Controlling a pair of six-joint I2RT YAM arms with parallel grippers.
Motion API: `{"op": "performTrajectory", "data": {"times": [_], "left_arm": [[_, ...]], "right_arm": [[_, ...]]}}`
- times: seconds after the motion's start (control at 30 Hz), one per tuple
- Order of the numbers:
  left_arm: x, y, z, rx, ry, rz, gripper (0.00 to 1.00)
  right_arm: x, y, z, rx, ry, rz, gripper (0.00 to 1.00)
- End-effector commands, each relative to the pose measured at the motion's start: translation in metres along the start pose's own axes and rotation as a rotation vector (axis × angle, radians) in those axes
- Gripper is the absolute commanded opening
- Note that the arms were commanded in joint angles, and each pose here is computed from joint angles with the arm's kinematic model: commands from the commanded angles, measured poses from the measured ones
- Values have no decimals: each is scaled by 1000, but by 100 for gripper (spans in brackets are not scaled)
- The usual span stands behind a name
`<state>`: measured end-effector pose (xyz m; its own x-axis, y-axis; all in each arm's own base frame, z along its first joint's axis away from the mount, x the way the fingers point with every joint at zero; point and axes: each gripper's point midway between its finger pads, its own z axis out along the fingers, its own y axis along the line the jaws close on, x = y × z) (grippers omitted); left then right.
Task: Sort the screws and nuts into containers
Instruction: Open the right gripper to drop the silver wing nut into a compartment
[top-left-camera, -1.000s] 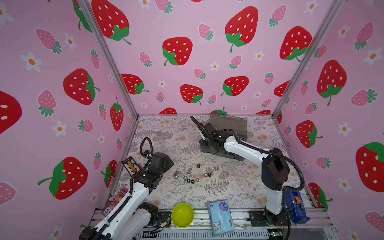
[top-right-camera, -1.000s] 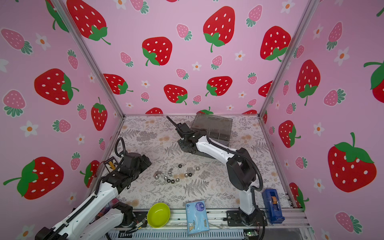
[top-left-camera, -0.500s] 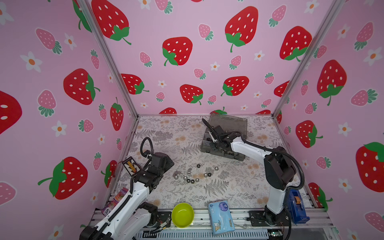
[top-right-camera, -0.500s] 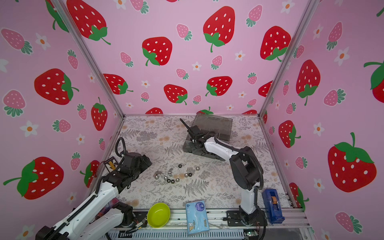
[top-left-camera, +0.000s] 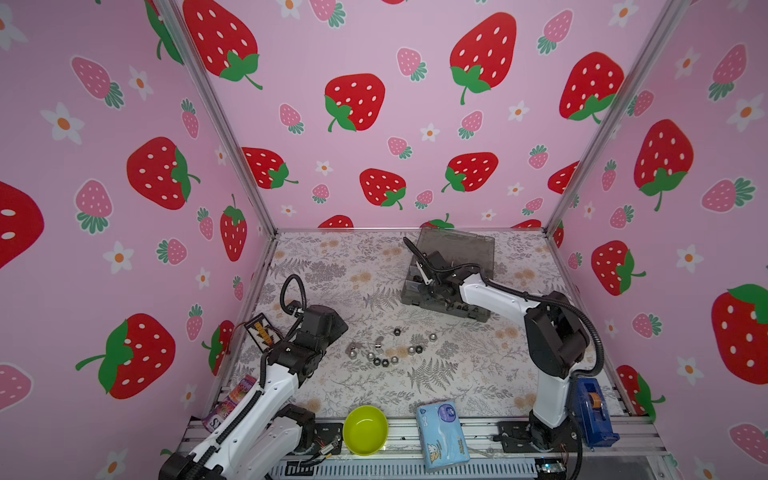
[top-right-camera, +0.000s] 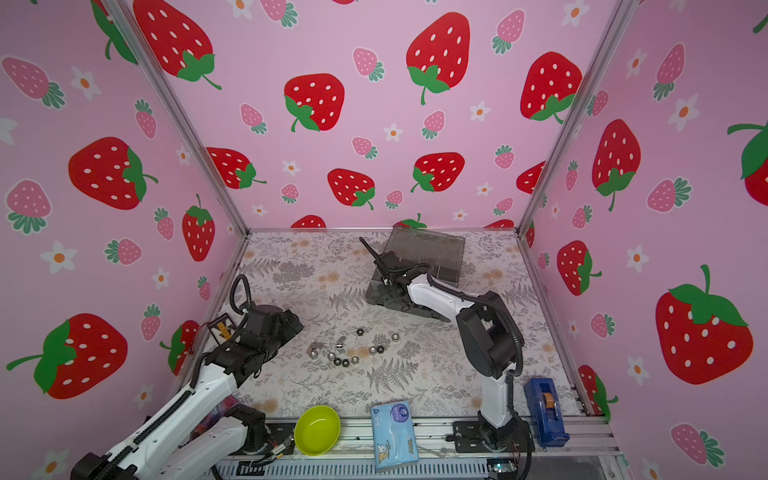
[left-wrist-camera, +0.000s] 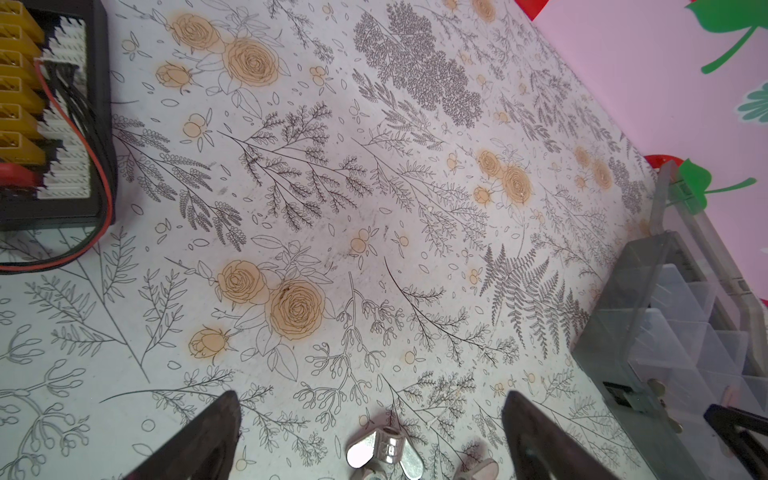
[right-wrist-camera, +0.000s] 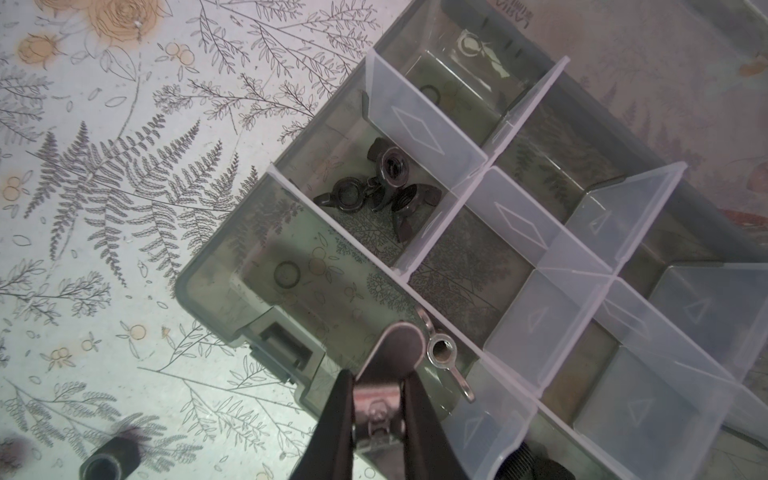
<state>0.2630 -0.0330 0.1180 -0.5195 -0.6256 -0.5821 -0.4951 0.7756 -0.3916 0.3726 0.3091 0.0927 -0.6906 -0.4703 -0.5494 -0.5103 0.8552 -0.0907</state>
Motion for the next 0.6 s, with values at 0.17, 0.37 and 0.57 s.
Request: {"op": "performTrajectory", "data": {"times": [0.17, 0.37, 0.57], "left_arm": [[-11, -3, -5, -3, -30, -13, 99], [-12, -4, -5, -2, -31, -10, 99], [-11, -4, -5, -2, -29, -9, 99]], "right_arm": [[2, -6, 6, 29, 11, -13, 23], [2, -7, 7, 34, 13, -14, 27], [0, -7, 7, 27, 10, -15, 31]]}}
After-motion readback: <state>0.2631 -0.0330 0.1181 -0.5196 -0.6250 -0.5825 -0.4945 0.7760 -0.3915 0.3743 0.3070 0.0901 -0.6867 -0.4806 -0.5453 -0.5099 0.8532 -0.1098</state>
